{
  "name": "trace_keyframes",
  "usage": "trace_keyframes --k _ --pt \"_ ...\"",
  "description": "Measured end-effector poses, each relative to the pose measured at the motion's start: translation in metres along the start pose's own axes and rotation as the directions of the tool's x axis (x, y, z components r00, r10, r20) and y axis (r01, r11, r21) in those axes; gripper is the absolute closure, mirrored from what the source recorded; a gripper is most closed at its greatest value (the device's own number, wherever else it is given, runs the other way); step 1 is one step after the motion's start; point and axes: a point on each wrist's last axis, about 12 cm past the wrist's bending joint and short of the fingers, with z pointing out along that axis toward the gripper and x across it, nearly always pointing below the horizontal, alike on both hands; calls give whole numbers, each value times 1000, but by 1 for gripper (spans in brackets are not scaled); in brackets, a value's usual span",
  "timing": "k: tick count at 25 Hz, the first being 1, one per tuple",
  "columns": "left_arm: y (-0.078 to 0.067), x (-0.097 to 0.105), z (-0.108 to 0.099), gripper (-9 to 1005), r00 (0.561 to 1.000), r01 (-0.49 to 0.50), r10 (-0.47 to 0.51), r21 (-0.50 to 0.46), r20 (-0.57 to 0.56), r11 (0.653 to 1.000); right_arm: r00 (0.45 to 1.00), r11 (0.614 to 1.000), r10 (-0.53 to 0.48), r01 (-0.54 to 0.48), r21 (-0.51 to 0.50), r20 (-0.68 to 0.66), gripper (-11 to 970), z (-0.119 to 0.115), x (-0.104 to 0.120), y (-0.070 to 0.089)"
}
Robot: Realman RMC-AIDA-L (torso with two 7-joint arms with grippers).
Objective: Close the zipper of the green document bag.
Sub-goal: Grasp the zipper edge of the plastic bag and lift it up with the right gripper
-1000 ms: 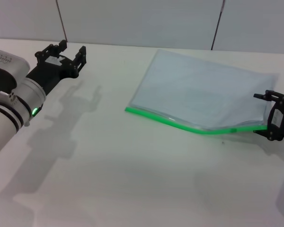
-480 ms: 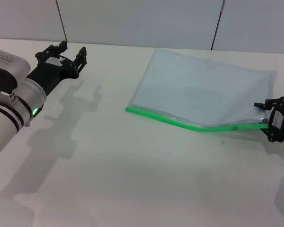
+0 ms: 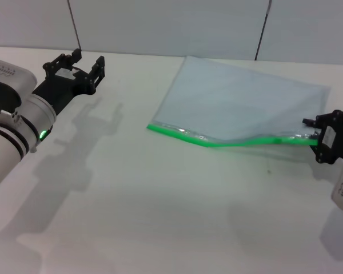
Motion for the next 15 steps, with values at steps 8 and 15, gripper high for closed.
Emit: trace_keyframes --k 8,15 --pt "-1 0 0 475 1000 -8 8 10 0 1000 995 994 99 -100 39 33 882 -3 -5 -7" --pt "-18 -1 4 476 997 -70 71 128 -5 989 974 979 200 -203 20 108 882 -11 -15 -13"
